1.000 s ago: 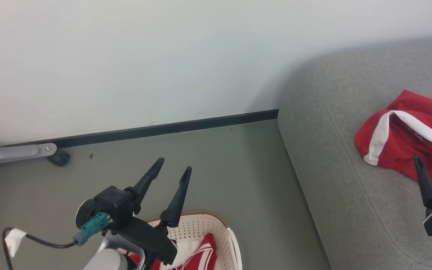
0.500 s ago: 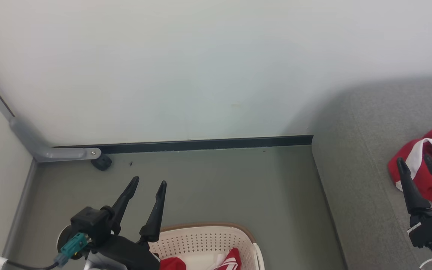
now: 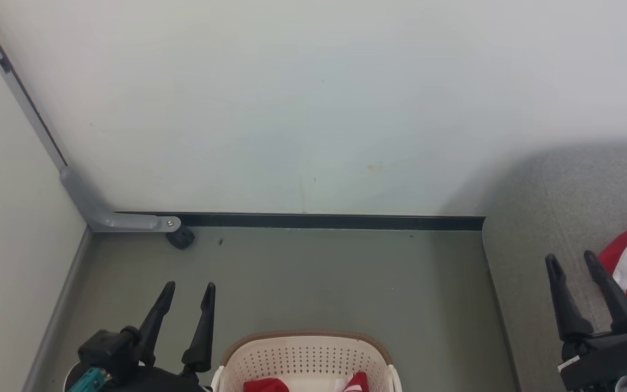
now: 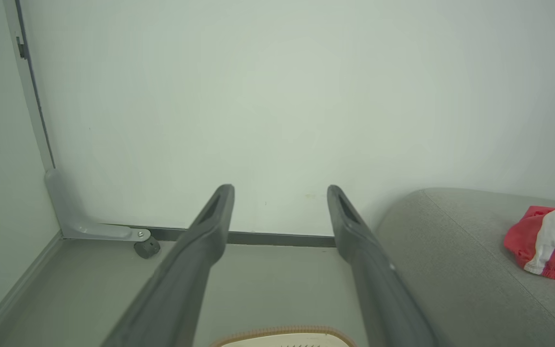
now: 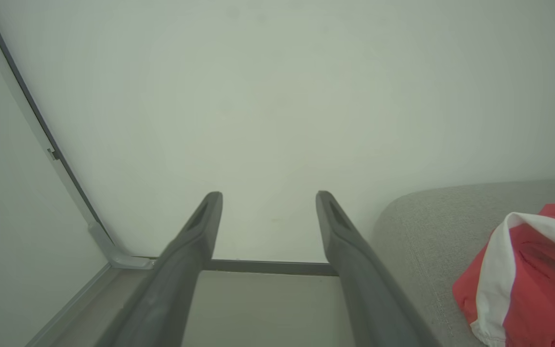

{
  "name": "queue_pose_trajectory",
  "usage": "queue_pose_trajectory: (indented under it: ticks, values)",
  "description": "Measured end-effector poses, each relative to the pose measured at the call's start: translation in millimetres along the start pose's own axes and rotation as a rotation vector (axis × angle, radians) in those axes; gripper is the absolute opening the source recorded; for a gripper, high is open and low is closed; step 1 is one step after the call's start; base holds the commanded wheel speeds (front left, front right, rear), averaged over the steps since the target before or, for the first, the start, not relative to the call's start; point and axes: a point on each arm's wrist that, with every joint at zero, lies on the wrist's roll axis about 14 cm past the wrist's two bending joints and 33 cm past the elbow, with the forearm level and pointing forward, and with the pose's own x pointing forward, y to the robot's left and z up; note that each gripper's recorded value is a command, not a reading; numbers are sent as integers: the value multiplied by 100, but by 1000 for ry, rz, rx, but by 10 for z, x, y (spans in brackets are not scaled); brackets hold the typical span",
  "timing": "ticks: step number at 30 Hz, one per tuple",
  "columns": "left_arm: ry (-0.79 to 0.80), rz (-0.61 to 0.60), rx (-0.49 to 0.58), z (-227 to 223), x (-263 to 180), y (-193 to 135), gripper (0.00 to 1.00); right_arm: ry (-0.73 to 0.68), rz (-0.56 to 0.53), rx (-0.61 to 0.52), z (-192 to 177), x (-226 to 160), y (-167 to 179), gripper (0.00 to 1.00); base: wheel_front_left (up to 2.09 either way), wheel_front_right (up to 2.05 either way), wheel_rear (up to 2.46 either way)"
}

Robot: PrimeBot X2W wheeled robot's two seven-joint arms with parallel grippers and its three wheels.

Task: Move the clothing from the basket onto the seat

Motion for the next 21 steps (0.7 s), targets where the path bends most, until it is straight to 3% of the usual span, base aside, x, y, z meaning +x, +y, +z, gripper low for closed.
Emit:
queue_pose_trajectory:
  ticks: [21]
  values:
    - [-11,62,-17,-30,-71,100,100,38,-17,19,-236,-144,140,100,0,0,0]
